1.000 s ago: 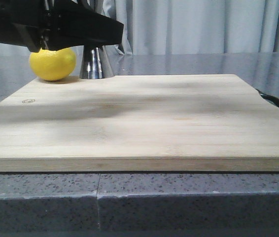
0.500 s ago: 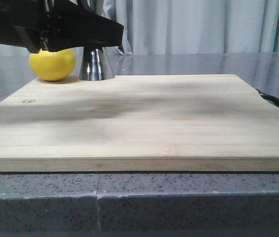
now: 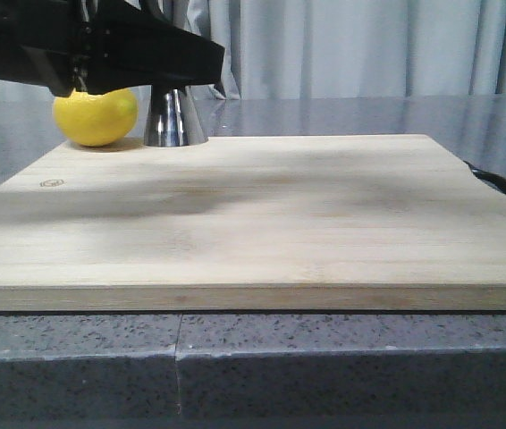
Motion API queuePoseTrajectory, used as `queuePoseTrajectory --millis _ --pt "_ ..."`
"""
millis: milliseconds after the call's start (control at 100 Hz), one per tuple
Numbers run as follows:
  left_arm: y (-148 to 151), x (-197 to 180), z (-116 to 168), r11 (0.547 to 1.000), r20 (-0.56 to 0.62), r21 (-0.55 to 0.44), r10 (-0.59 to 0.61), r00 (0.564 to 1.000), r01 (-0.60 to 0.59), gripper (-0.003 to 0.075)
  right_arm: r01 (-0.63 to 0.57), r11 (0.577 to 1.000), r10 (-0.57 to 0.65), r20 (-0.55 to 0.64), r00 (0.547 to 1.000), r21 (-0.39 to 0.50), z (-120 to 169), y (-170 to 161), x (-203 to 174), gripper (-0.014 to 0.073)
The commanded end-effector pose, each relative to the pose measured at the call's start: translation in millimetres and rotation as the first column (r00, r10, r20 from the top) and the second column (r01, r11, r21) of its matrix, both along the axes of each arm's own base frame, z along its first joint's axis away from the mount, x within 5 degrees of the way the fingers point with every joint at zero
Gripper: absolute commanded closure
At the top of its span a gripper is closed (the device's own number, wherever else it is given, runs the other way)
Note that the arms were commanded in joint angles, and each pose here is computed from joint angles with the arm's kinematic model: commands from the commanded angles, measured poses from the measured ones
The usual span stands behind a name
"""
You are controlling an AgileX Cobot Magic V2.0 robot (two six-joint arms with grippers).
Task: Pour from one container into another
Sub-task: 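Tilt the beaker with the right gripper, pouring liquid into the jigger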
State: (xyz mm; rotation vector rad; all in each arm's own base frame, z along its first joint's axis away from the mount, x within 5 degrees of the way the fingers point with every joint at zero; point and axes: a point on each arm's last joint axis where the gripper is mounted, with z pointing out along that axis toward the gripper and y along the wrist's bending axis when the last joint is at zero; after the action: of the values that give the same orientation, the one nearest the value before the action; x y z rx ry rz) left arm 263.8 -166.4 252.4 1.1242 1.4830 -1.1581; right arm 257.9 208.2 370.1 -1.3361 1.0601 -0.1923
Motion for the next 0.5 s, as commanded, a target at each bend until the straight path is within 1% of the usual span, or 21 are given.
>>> queuePoseTrajectory --millis 0,490 --pt "-2.4 -9.6 31.2 0.987 0.051 -0.145 -0.068 0.996 0.075 0.0739 -0.050 0.998 0.046 0.095 0.994 0.039 28.2 -3.3 -11.5 0.0373" --pt "-2.4 -9.6 31.2 0.987 0.051 -0.145 -0.068 0.996 0.075 0.0739 -0.062 0.996 0.071 0.161 0.984 -0.061 26.3 -2.9 -12.1 0.0373"
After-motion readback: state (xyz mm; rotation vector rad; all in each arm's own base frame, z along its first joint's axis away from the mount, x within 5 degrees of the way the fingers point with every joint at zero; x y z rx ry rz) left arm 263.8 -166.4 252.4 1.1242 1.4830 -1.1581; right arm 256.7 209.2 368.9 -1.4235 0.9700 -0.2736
